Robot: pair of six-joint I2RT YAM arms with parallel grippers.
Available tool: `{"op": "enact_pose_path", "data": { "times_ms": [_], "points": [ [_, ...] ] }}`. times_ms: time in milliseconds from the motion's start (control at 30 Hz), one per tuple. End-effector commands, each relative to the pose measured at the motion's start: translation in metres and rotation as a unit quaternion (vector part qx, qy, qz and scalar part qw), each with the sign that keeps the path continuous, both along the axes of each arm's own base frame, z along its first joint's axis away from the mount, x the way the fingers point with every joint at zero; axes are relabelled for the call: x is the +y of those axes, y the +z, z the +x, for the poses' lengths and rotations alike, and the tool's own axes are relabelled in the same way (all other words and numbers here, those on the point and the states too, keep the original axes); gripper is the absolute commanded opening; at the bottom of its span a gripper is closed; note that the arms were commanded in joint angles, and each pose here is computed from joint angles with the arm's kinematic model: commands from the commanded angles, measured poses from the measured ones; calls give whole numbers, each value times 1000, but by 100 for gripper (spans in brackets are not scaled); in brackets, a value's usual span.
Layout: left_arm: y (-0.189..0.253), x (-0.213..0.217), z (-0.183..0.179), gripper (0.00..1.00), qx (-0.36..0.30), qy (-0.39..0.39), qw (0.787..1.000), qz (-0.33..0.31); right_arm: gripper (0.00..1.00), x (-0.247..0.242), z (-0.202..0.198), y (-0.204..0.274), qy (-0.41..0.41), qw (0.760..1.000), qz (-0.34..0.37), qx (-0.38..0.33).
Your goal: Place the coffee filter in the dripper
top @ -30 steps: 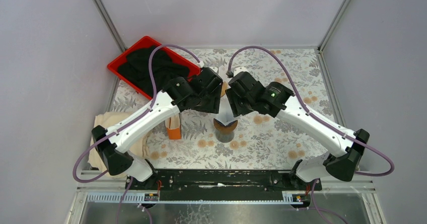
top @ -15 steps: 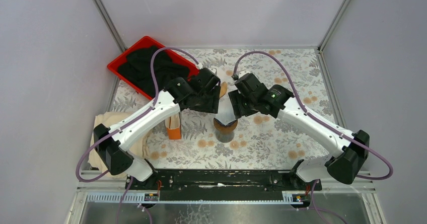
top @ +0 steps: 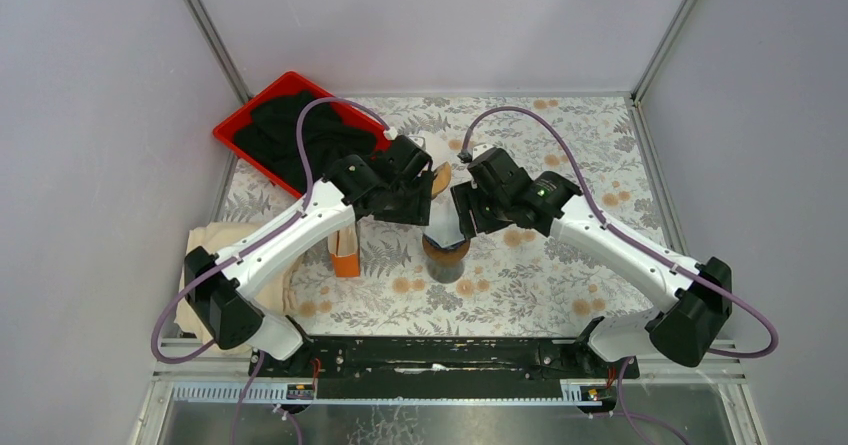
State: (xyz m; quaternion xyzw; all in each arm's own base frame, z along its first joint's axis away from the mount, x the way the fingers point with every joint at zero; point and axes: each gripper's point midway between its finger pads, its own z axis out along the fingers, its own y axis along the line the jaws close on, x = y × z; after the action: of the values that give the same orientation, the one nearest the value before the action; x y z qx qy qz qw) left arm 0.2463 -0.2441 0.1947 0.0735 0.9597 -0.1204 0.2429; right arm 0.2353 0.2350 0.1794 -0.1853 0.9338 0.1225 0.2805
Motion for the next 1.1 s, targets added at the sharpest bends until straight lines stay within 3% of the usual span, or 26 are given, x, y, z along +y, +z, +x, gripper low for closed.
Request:
{"op": "enact_pose_path", "data": {
  "times_ms": [0, 233, 767, 1067],
  "points": [
    [13, -3, 5, 65, -23, -7, 999, -27, 72, 9, 1, 31, 18, 998, 51, -32],
    [13, -5, 3, 65, -21, -12, 999, -30, 80, 19, -3, 36, 39, 996, 77, -28],
    [9, -2, 4, 65, -21, -8, 999, -23, 86, 19, -22, -5, 66, 996, 55, 36],
    [11, -5, 5, 65, -20, -10, 999, -27, 88, 20, -15, 6, 60, 996, 61, 16]
  ]
}}
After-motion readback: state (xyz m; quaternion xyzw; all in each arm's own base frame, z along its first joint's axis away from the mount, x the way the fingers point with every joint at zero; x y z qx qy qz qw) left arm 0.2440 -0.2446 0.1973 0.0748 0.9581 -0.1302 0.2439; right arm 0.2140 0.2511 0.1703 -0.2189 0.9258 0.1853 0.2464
